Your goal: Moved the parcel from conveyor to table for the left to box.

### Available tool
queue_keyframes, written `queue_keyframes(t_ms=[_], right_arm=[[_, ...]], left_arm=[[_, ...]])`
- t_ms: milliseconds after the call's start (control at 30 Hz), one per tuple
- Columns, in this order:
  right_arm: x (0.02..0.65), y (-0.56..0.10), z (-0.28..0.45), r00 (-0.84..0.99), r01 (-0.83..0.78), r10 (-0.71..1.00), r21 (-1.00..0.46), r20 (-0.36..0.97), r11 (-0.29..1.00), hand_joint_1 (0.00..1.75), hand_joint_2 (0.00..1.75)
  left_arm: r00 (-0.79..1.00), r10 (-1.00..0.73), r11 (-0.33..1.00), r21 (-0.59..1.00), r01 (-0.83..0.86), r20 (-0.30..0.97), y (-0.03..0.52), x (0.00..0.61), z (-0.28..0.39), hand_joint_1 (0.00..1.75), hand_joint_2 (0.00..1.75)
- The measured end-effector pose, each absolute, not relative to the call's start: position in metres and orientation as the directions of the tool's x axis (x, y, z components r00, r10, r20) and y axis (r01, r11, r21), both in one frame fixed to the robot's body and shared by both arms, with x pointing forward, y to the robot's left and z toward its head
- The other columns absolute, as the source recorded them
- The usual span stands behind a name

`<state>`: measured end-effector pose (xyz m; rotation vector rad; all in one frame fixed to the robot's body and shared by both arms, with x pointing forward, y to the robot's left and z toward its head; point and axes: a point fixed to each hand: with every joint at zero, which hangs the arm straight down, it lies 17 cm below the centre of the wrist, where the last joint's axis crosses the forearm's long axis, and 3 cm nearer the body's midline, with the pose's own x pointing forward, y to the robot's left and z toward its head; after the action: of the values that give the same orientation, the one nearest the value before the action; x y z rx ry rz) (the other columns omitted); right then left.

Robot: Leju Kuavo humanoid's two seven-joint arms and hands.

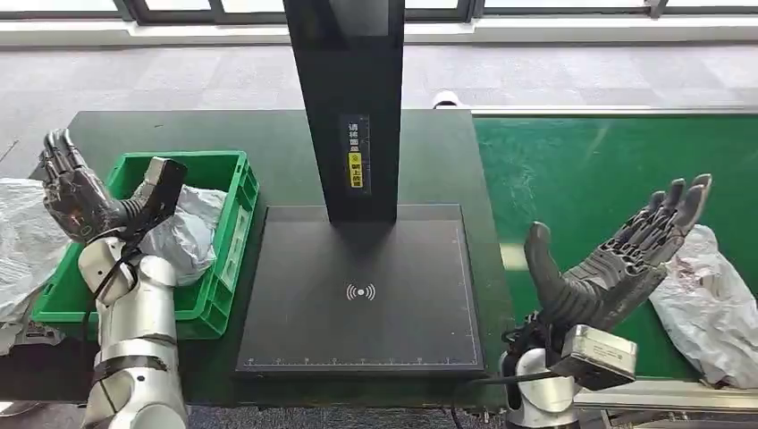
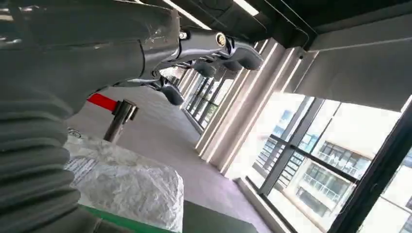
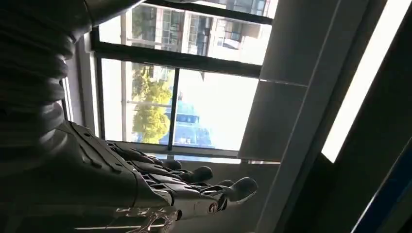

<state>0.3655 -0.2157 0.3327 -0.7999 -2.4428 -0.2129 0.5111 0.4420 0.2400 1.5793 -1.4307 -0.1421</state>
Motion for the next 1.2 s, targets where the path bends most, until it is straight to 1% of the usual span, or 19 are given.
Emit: queue_keyframes(t_ms=[133, 333, 633, 667, 800, 867, 900, 933, 1000, 1067, 1133, 1200], right_arm=[[0.365, -0.216, 0.329, -0.664, 0.585, 0.497, -0.024, 0.558, 0.81, 0.0, 1.75], [0.367, -0.218, 0.325, -0.655, 0.589, 0.501, -0.033, 0.565, 0.808, 0.0, 1.75], [0.372, -0.222, 0.314, -0.627, 0.601, 0.52, -0.064, 0.58, 0.797, 0.0, 1.75], [0.372, -0.224, 0.312, -0.62, 0.607, 0.528, -0.072, 0.58, 0.792, 0.0, 1.75], [0.373, -0.229, 0.307, -0.602, 0.62, 0.544, -0.087, 0.585, 0.779, 0.0, 1.75], [0.374, -0.233, 0.303, -0.587, 0.629, 0.555, -0.099, 0.589, 0.771, 0.0, 1.75], [0.375, -0.236, 0.298, -0.577, 0.633, 0.557, -0.105, 0.597, 0.767, 0.0, 1.75], [0.375, -0.239, 0.293, -0.566, 0.636, 0.557, -0.108, 0.608, 0.764, 0.0, 1.75], [0.377, -0.244, 0.284, -0.554, 0.633, 0.536, -0.096, 0.637, 0.768, 0.0, 1.75], [0.378, -0.249, 0.272, -0.541, 0.623, 0.501, -0.078, 0.675, 0.778, 0.0, 1.75], [0.378, -0.248, 0.254, -0.533, 0.587, 0.441, -0.06, 0.722, 0.807, 0.0, 1.75], [0.379, -0.241, 0.246, -0.538, 0.55, 0.404, -0.055, 0.74, 0.834, 0.0, 1.75]], left_arm=[[0.258, -0.828, 0.158, 0.648, -0.745, 0.497, 0.444, 0.504, 0.254, 0.0, 0.0], [0.11, -0.851, 0.197, 0.506, -0.84, 0.514, 0.442, 0.485, 0.28, 0.0, 0.0], [0.057, -0.724, 0.262, 0.351, -0.899, 0.688, 0.454, 0.467, 0.262, 0.0, 0.0], [0.032, -0.696, 0.282, 0.313, -0.907, 0.717, 0.453, 0.465, 0.259, 0.0, 1.75], [-0.057, -0.652, 0.366, 0.247, -0.897, 0.756, 0.433, 0.472, 0.256, 0.0, 1.75], [-0.204, -0.51, 0.524, 0.114, -0.844, 0.836, 0.415, 0.481, 0.241, 0.0, 1.75], [-0.31, -0.398, 0.637, 0.016, -0.771, 0.863, 0.396, 0.489, 0.235, 0.0, 1.75], [-0.382, -0.318, 0.72, -0.041, -0.692, 0.868, 0.375, 0.494, 0.232, 0.0, 1.75], [-0.475, -0.185, 0.835, -0.117, -0.538, 0.86, 0.333, 0.498, 0.229, 0.0, 1.75], [-0.542, -0.041, 0.907, -0.197, -0.373, 0.84, 0.295, 0.492, 0.227, 0.0, 1.75], [-0.577, 0.097, 0.945, -0.257, -0.203, 0.811, 0.256, 0.479, 0.227, 0.0, 1.75], [-0.586, 0.162, 0.956, -0.273, -0.106, 0.794, 0.229, 0.471, 0.231, 0.0, 1.75]])
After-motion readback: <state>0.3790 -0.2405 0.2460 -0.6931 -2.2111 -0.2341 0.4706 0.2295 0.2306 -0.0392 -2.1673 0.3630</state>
